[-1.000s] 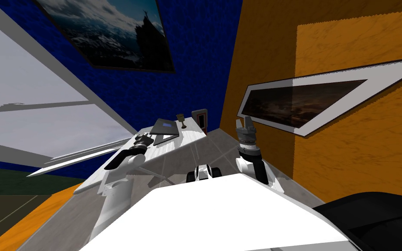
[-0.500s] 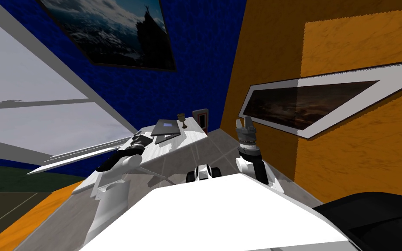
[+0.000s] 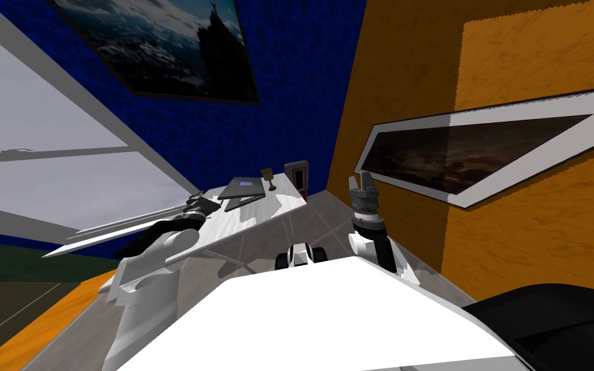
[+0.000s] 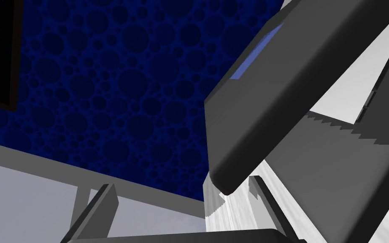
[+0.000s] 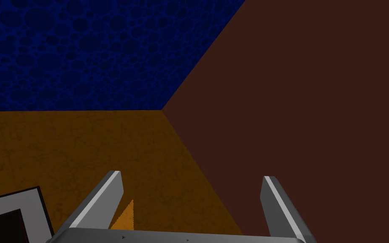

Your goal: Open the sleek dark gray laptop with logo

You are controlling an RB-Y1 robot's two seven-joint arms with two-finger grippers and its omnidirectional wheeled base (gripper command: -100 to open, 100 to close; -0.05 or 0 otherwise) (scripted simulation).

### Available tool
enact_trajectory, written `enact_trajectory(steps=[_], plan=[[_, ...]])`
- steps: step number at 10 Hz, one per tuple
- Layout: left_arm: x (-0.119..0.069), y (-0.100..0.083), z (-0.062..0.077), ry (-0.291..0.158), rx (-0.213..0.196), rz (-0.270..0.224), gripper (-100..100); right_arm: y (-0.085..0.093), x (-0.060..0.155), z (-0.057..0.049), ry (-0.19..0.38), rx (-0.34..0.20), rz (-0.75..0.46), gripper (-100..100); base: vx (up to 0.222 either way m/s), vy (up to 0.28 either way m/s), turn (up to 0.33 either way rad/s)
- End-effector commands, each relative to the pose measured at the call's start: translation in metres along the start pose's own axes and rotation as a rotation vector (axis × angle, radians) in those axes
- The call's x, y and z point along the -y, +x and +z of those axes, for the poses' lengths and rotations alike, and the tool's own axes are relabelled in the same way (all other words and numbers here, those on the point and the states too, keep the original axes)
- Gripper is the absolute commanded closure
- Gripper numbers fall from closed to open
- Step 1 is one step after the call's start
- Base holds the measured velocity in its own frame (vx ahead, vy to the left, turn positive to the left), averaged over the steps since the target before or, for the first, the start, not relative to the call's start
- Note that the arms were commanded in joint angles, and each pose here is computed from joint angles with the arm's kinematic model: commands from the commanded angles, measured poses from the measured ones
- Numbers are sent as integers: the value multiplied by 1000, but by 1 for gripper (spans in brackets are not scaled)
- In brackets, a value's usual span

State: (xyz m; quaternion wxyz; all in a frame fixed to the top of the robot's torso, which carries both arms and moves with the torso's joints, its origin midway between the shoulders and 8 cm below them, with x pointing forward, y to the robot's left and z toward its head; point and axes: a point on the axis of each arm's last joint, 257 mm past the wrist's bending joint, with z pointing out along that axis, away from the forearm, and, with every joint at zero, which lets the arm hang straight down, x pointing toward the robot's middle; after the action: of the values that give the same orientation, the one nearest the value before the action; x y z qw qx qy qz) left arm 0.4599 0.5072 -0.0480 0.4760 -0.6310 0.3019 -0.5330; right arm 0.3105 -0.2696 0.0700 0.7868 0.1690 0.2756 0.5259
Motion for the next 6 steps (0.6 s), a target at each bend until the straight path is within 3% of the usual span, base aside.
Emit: enact_trajectory(steps=[1, 6], plan=[[0, 0, 0, -3, 1, -1, 0, 0, 0, 0, 0, 0, 0, 0, 0, 0, 0], [-2, -1, 0, -6, 2, -1, 0, 0, 0, 0, 0, 0, 0, 0, 0, 0, 0]])
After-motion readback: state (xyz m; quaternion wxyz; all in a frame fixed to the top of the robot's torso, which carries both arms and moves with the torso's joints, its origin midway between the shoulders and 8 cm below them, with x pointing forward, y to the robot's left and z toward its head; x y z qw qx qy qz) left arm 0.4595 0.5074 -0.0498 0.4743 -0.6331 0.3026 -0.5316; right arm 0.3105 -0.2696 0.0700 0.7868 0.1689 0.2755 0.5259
